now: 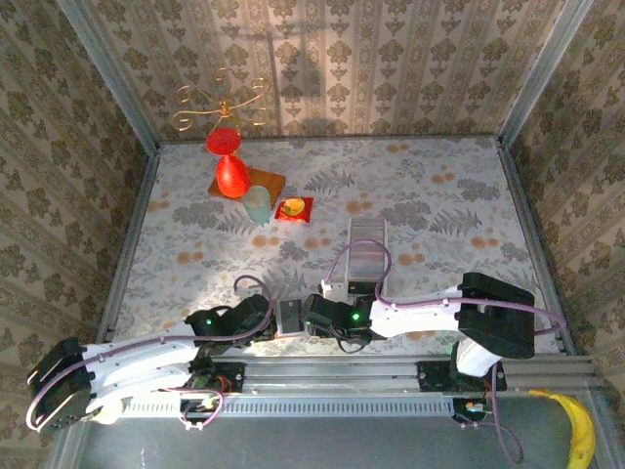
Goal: Put the credit cards into the card holder
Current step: Flip over the card slot in the card holder.
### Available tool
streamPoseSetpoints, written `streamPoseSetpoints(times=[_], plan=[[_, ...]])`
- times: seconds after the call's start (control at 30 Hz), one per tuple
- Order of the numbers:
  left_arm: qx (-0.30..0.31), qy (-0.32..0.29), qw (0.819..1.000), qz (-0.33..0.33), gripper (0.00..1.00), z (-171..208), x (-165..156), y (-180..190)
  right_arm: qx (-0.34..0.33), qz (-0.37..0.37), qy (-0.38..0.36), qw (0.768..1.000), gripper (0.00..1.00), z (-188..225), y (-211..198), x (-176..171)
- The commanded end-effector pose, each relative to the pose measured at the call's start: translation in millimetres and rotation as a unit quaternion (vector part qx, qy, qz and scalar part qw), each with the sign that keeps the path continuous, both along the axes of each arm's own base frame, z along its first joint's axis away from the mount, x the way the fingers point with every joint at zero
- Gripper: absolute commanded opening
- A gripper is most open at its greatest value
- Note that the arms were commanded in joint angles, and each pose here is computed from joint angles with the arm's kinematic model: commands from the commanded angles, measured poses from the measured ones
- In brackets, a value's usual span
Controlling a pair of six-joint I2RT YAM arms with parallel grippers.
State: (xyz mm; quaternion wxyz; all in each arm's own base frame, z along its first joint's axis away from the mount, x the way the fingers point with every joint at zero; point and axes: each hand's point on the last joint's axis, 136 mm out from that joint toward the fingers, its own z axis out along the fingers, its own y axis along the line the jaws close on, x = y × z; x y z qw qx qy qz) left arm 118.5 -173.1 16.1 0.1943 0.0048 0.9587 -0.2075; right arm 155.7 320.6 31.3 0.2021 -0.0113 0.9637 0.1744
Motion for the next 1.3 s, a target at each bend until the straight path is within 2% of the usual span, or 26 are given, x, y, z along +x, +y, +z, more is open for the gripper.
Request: streamPoseSetpoints(times=[0.0, 0.4, 0.73, 0.97, 1.1, 1.27], plan=[[0.012, 0.006, 1.000, 0.006, 0.12, -8, -2, 5, 0.007, -0.013, -0.020, 1.000, 0.43, 15, -2, 4], [0.011, 0.007, 1.000, 0.007, 0.12, -7, -2, 5, 0.009, -0.011, -0.023, 1.000, 0.43, 18, -1, 3], [0.011, 0.008, 1.000, 0.006, 0.11, -7, -2, 5, 0.030, -0.017, -0.034, 0.999, 0.26, 28, 2, 5], [0.009, 0.007, 1.000, 0.006, 0.11, -6, -2, 4, 0.076, -0.009, -0.039, 0.996, 0.24, 39, 16, 6], [0.009, 0.006, 1.000, 0.006, 0.11, -6, -2, 4, 0.113, 0.009, -0.033, 0.993, 0.28, 41, 32, 2], [0.009, 0.004, 1.000, 0.006, 0.12, -5, -1, 3, 0.125, 0.024, -0.023, 0.992, 0.30, 37, 49, 1]])
